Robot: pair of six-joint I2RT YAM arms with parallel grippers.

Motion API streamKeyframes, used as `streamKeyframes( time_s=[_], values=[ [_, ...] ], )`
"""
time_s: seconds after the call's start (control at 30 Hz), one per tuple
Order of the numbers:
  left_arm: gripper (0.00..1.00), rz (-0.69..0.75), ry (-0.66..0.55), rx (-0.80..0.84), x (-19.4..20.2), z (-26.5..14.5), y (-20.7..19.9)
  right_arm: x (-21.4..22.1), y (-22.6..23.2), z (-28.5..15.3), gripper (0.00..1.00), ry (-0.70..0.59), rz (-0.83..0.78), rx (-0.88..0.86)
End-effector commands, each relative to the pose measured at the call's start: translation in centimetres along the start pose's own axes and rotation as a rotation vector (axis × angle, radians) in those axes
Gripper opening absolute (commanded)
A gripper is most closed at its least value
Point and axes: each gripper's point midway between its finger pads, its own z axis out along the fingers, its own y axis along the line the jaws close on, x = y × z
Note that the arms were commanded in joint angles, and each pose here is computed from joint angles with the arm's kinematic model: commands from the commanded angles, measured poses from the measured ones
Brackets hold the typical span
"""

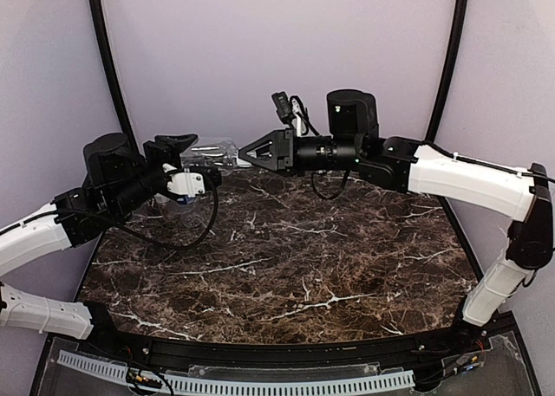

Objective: Unscrew the bottle caps

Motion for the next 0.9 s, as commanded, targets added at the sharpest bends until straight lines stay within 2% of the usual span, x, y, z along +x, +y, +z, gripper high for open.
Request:
streamKeyframes(
  time_s=[0.0, 0.2, 0.37, 0.47, 0.57, 0.87],
  values=[
    [0.58, -0.195, -0.050, 0.169, -1.1, -1.2, -1.5, 3.5, 2.9, 1.5, 0.00, 0.114, -0.327, -0.074],
    [0.55, -0.269, -0.089, 0.277, -1.9, -2.2, -2.8, 6.5, 1.6, 2.1, 0.00, 0.237, -0.520, 0.008],
    [0.53, -0.303, -0.138, 0.340, -2.8, -3.1, -3.3, 8.9, 1.7, 1.7, 0.00, 0.306, -0.742, 0.014],
    [0.52, -0.318, -0.182, 0.417, -3.7, -4.1, -4.0, 10.5, 1.3, 1.1, 0.00, 0.323, -0.984, 0.054],
    [0.50, -0.341, -0.219, 0.478, -4.4, -4.9, -4.4, 11.1, 0.2, 0.8, 0.00, 0.336, -1.215, 0.166],
    [0.48, -0.364, -0.295, 0.594, -5.8, -6.7, -5.6, 9.4, 0.6, 0.2, 0.00, 0.303, -1.847, 0.422]
  ],
)
